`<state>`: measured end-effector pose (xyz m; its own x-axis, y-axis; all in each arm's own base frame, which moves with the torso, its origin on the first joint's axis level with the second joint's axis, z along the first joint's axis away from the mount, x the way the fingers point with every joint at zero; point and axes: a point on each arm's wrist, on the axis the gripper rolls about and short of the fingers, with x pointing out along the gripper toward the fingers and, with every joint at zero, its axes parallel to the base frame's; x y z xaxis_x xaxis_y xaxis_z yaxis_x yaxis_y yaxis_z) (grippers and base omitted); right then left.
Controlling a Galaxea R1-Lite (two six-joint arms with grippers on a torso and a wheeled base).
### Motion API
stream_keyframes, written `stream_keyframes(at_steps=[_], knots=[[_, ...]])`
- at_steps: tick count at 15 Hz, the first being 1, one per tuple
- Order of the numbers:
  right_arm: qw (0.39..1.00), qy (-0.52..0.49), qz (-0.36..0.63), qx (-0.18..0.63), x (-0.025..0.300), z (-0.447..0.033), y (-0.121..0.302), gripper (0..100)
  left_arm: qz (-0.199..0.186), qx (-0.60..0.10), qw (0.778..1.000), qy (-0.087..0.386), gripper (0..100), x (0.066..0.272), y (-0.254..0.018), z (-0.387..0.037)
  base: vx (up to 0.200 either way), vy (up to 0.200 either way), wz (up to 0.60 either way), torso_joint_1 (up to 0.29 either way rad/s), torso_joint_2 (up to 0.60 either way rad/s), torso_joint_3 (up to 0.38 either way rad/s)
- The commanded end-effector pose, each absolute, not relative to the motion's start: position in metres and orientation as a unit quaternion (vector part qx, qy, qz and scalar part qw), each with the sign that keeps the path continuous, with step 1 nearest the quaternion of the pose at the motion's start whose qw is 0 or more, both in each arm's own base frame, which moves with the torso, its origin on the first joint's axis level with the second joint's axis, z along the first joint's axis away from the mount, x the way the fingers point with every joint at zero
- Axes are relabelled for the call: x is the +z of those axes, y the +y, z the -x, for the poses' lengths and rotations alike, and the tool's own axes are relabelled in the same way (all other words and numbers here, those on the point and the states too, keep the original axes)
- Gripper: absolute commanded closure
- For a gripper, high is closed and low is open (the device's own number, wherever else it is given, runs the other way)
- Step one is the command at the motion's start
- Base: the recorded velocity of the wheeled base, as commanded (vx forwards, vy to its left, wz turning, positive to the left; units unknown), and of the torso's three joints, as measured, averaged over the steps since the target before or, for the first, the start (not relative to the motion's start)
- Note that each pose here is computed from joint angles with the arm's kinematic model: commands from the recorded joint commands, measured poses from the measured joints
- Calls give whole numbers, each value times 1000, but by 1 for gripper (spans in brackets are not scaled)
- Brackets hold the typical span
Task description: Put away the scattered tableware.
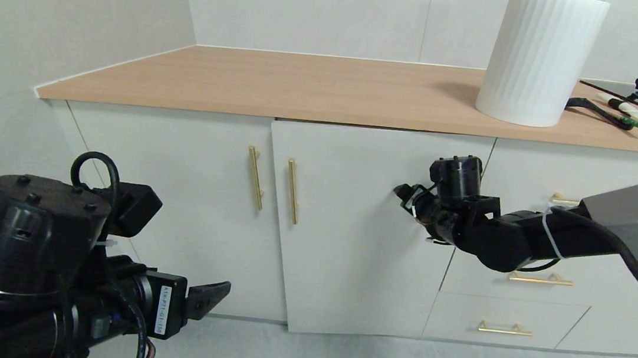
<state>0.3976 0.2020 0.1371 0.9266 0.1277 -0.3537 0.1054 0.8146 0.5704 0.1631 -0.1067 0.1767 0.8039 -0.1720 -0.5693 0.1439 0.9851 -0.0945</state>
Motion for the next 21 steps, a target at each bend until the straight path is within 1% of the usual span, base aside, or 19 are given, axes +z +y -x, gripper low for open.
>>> stream_keyframes(at_steps=[1, 7, 9, 11, 12, 13, 14, 15, 16, 18, 21], knots=[[934, 194, -301, -4, 128, -403, 200, 0, 23, -83, 949, 302, 0, 176, -107, -163, 0, 0, 0, 0, 0, 0], [937, 177, -300, -29, 126, -413, 196, 0, 21, -82, 948, 306, 0, 175, -108, -165, 0, 0, 0, 0, 0, 0], [937, 175, -301, -27, 131, -411, 195, 0, 21, -82, 948, 307, 0, 174, -108, -165, 0, 0, 0, 0, 0, 0], [935, 183, -302, -12, 142, -397, 191, 0, 21, -82, 948, 306, 0, 175, -108, -164, 0, 0, 0, 0, 0, 0], [935, 183, -302, -12, 142, -397, 191, 0, 21, -82, 948, 306, 0, 175, -108, -164, 0, 0, 0, 0, 0, 0], [928, 228, -289, 55, 151, -363, 187, 0, 21, -82, 948, 306, 0, 175, -108, -165, 0, 0, 0, 0, 0, 0], [918, 271, -260, 126, 152, -332, 176, 0, 21, -82, 948, 306, 0, 175, -108, -165, 0, 0, 0, 0, 0, 0], [911, 284, -231, 191, 156, -313, 168, 0, 21, -82, 948, 306, 0, 175, -108, -164, 0, 0, 0, 0, 0, 0], [910, 276, -210, 228, 157, -304, 165, 0, 22, -82, 949, 305, 0, 175, -107, -164, 0, 0, 0, 0, 0, 0], [916, 257, -195, 240, 152, -299, 166, 0, 22, -82, 949, 304, 0, 175, -107, -164, 0, 0, 0, 0, 0, 0], [920, 249, -189, 236, 155, -296, 164, 0, 20, -83, 948, 305, 0, 175, -106, -163, 0, 0, 0, 0, 0, 0]])
